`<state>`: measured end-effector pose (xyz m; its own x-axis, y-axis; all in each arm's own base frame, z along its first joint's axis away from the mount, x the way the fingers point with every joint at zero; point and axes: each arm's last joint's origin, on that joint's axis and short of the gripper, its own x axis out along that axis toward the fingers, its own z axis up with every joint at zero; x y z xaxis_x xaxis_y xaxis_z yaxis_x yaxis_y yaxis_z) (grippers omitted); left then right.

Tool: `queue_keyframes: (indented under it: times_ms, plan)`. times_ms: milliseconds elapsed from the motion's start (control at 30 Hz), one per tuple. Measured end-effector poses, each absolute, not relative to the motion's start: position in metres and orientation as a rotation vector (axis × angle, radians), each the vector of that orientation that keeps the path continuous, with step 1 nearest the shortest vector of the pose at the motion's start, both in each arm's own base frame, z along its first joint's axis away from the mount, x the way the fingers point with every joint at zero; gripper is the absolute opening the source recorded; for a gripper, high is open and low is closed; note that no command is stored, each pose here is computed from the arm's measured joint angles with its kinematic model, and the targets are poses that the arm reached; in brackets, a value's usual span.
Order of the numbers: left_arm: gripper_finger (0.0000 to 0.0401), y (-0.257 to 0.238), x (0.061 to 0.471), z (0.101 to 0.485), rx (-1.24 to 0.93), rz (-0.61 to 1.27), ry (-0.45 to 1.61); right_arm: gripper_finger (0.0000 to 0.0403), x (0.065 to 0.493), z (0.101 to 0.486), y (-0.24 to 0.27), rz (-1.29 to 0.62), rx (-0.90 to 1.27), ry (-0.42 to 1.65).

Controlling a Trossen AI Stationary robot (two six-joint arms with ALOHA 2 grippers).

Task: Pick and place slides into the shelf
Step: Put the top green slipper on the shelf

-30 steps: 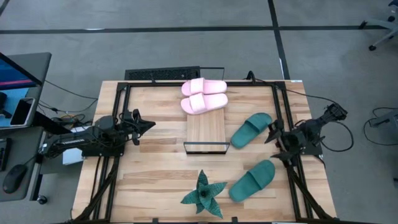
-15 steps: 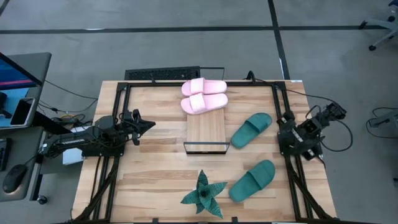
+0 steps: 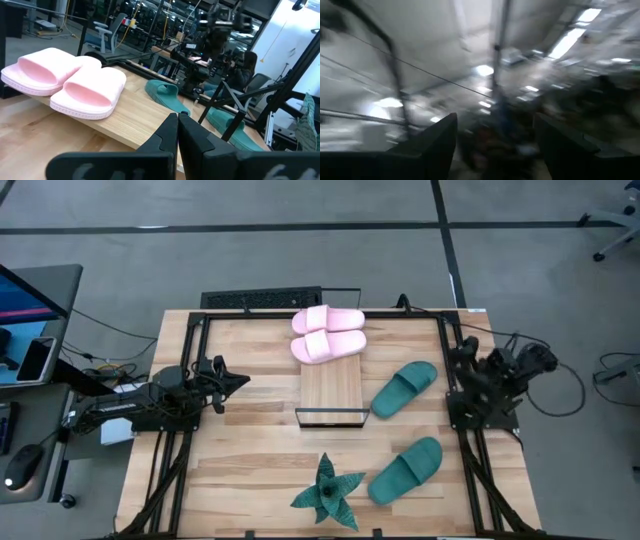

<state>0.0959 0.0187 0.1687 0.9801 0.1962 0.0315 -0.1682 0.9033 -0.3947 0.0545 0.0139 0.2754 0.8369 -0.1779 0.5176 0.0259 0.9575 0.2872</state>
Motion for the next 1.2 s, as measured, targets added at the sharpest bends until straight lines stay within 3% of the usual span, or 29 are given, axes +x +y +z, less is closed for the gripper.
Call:
queue_keyframes:
  times_ms: [267,433,733,1000,1200]
  plan:
    - [0.0000,0.019,0.096,0.169,-0.402,0.188,-0.071,0.0254,0.033,0.301,-0.012,-0.747,0.239,-0.269]
    - [0.0000,0.019,0.096,0.169,-0.401,0.188,-0.071,0.0254,0.019,0.313,-0.022,-0.969,0.216,-0.131]
    - [0.0000,0.019,0.096,0.169,-0.401,0.188,-0.071,0.0254,0.012,0.318,-0.027,-0.963,0.195,-0.102]
    - [0.0000,0.019,0.096,0.169,-0.401,0.189,-0.071,0.0253,0.024,0.304,-0.018,-0.848,0.127,-0.057]
    - [0.0000,0.019,0.096,0.169,-0.401,0.188,-0.071,0.0224,0.033,0.290,-0.009,-0.839,0.065,-0.029]
